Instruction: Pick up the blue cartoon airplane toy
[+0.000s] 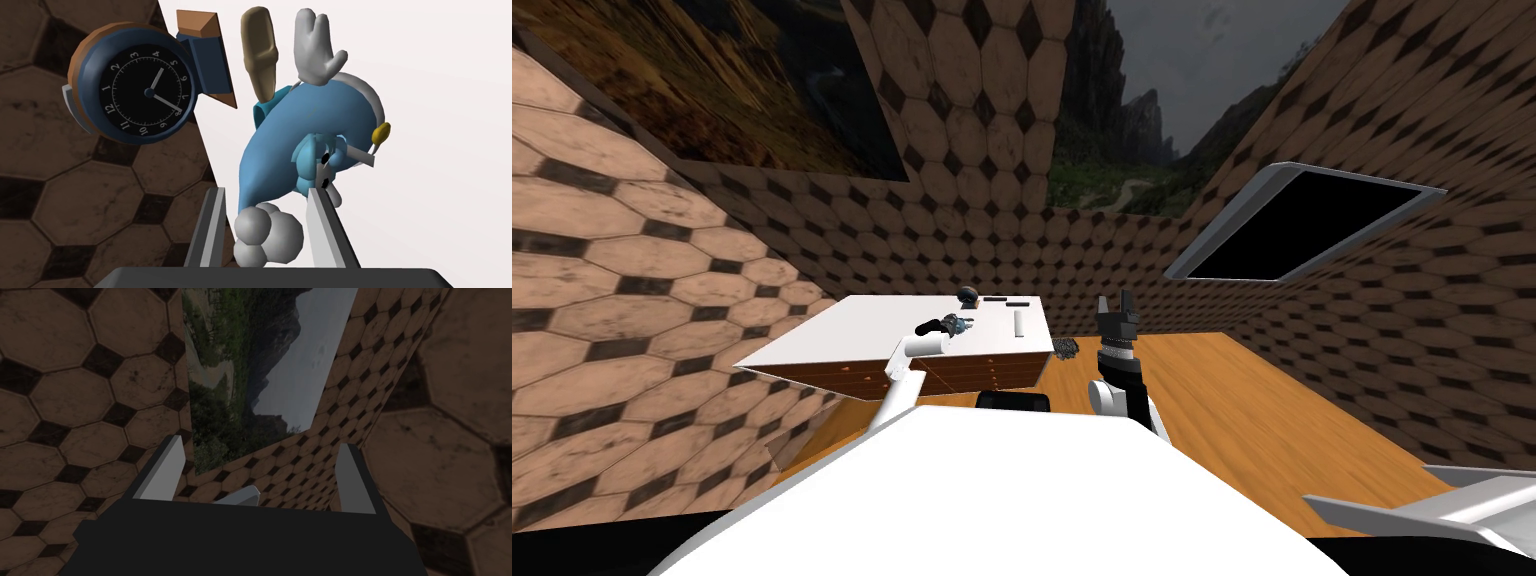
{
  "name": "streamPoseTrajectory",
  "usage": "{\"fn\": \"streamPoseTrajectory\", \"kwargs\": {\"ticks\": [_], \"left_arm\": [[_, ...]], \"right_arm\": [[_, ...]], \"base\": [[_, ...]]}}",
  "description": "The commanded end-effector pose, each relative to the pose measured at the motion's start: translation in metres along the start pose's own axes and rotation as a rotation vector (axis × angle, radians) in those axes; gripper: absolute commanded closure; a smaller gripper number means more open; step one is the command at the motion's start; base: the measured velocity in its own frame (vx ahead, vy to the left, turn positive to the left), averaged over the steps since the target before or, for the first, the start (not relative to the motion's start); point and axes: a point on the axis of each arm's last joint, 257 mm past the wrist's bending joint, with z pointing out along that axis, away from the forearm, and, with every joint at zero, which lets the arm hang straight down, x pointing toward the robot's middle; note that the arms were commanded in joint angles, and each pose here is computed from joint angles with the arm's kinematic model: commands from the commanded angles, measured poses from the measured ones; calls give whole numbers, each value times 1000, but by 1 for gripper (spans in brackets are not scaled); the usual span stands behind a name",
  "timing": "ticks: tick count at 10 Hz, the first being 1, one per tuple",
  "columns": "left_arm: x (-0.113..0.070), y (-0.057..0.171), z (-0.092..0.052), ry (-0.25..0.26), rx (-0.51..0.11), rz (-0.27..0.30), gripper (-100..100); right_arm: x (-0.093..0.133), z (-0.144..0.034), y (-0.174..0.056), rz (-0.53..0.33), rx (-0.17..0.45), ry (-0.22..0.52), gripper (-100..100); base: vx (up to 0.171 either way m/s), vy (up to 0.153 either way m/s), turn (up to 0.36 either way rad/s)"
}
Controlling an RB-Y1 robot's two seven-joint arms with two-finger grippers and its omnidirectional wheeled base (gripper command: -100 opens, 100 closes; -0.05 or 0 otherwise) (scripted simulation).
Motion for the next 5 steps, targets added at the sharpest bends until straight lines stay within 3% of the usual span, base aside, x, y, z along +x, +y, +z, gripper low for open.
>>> {"fn": "streamPoseTrajectory", "kwargs": {"ticks": [1,4,5], "left_arm": [[-1,-1,-5,0,0,1,100],[-3,-1,-11,0,1,1,100],[-3,0,-11,1,-1,1,0]], "right_arm": [[0,0,0,0,0,0,0],[0,0,0,0,0,0,0],[0,0,0,0,0,0,0]], "base": [[-10,-10,5],[-19,-14,5],[0,0,0]]}}
